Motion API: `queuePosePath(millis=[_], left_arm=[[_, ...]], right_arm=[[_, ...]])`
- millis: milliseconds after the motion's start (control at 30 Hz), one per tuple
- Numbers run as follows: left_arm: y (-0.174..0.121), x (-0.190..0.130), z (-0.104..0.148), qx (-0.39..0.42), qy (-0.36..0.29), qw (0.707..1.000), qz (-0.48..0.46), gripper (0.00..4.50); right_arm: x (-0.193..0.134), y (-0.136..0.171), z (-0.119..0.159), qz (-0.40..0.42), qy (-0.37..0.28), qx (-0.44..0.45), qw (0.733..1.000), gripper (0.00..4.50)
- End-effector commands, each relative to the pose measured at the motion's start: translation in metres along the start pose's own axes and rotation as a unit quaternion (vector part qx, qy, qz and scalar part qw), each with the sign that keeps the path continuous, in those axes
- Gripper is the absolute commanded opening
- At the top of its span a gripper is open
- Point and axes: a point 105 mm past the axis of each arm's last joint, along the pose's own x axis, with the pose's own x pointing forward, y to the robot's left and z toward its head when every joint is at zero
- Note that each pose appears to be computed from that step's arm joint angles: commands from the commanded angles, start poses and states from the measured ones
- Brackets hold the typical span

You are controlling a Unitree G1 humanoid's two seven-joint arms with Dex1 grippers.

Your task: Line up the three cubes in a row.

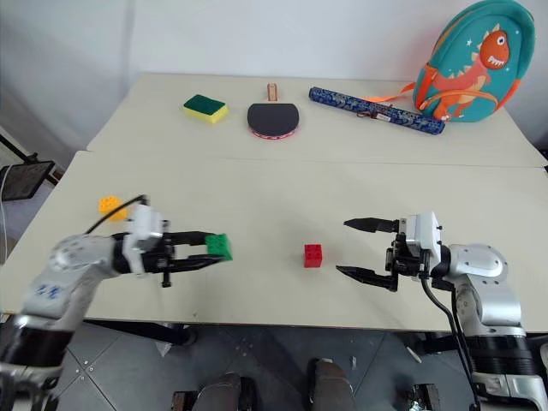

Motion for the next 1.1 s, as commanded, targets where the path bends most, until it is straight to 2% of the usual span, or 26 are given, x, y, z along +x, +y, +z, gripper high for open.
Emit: queuePosePath(millis=[33, 300, 433, 467, 600, 700, 733, 867, 933, 1000, 1100], left_arm=[[0.011, 0.021, -0.016, 0.016, 0.022, 0.999, -0.021, 1.48], [0.023, 0.035, -0.033, 0.03, 0.036, 0.998, -0.042, 1.48], [0.02, 0.04, -0.033, 0.024, 0.024, 0.998, -0.062, 1.48], [0.019, 0.04, -0.032, 0.021, 0.018, 0.997, -0.065, 2.24], [0.027, 0.025, -0.019, 0.041, -0.009, 0.999, -0.018, 3.41], [0.022, -0.005, -0.013, 0.053, -0.022, 0.998, 0.016, 4.35], [0.016, -0.02, -0.011, 0.048, -0.031, 0.998, 0.041, 4.49], [-0.002, -0.067, -0.005, 0.042, -0.033, 0.988, 0.145, 4.49], [-0.011, -0.103, -0.011, 0.006, -0.04, 0.963, 0.266, 4.49], [-0.017, -0.137, -0.019, -0.02, -0.048, 0.919, 0.39, 4.49], [-0.034, -0.181, -0.039, -0.054, -0.052, 0.833, 0.548, 4.49]], right_arm=[[0.0, 0.007, 0.011, -0.009, -0.006, -0.022, 1.0, 4.5], [0.002, 0.02, 0.01, -0.021, -0.006, -0.013, 1.0, 4.5], [0.005, 0.021, 0.011, -0.022, -0.008, -0.01, 1.0, 4.5], [0.006, 0.021, 0.011, -0.02, -0.009, -0.008, 1.0, 4.5], [0.01, 0.019, 0.012, -0.011, -0.012, -0.006, 1.0, 4.5], [0.015, 0.016, 0.017, -0.009, -0.025, 0.002, 1.0, 4.5], [0.018, 0.015, 0.019, -0.006, -0.032, 0.009, 0.999, 4.5], [0.029, 0.015, 0.025, 0.009, -0.053, 0.015, 0.998, 4.5], [0.037, 0.017, 0.03, 0.022, -0.069, 0.017, 0.997, 4.5], [0.043, 0.015, 0.036, 0.018, -0.087, 0.002, 0.996, 4.5], [0.053, 0.013, 0.037, 0.015, -0.094, -0.023, 0.995, 4.5]])
